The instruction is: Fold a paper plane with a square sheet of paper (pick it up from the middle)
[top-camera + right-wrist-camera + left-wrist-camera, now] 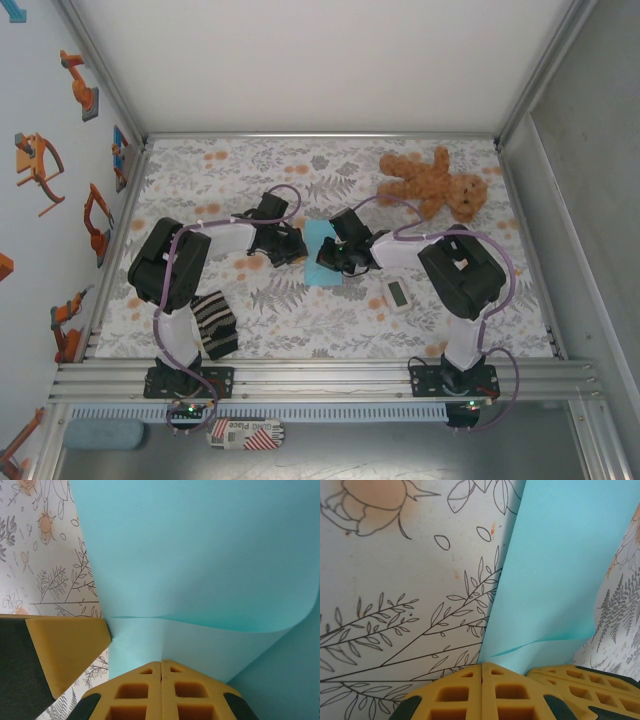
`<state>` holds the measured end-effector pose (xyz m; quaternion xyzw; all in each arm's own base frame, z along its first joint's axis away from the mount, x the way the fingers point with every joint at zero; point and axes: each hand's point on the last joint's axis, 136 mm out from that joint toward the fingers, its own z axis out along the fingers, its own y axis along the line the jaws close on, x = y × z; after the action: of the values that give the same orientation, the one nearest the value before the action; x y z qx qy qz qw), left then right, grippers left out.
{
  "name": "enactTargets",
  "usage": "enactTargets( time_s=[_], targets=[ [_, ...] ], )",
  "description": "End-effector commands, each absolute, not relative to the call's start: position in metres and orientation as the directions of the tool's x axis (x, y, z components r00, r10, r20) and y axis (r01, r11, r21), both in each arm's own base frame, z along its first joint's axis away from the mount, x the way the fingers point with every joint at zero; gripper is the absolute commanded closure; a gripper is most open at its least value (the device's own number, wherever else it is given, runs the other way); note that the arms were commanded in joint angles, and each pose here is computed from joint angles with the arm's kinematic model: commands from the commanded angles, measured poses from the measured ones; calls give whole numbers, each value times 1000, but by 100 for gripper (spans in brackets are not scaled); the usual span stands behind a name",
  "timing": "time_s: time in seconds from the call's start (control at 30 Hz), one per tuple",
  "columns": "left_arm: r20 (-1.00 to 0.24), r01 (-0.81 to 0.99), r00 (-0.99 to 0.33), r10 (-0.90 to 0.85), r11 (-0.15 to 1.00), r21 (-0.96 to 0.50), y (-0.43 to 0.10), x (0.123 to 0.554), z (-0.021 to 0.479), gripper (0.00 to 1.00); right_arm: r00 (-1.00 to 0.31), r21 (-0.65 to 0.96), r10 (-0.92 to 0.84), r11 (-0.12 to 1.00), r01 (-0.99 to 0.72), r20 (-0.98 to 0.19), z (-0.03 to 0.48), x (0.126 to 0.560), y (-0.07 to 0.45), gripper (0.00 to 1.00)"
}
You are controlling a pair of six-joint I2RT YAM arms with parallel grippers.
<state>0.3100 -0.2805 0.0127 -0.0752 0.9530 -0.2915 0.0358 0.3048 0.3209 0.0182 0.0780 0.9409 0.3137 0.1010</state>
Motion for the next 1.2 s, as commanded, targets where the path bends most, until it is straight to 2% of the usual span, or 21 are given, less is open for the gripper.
enactTargets(
  time_s=[0.0,0.1,0.27,0.37,0.6,0.73,1.17],
  targets=[
    [21,-146,-988,-155,867,-476,-267,297,-8,100,-959,574,245,810,123,-139,5,305,307,100],
    [6,-131,-989,-148,854,-504,-272,302,3,99,-961,571,249,809,139,-119,-2,302,306,100],
    [-113,-52,-982,-152,788,-614,-287,320,71,89,-956,554,279,812,182,-94,-11,298,299,100],
    [-137,-42,-976,-171,760,-648,-286,314,91,88,-952,548,295,811,205,-80,-16,295,296,100],
    [-49,-102,-981,-185,721,-685,-286,271,74,92,-950,536,305,814,224,-67,-21,292,294,100],
    [-44,-83,-987,-155,727,-682,-295,255,70,93,-950,527,307,818,230,-63,-23,292,292,100],
    [-14,-74,-994,-107,769,-635,-304,250,38,96,-948,516,314,821,244,-53,-25,290,289,100]
  ],
)
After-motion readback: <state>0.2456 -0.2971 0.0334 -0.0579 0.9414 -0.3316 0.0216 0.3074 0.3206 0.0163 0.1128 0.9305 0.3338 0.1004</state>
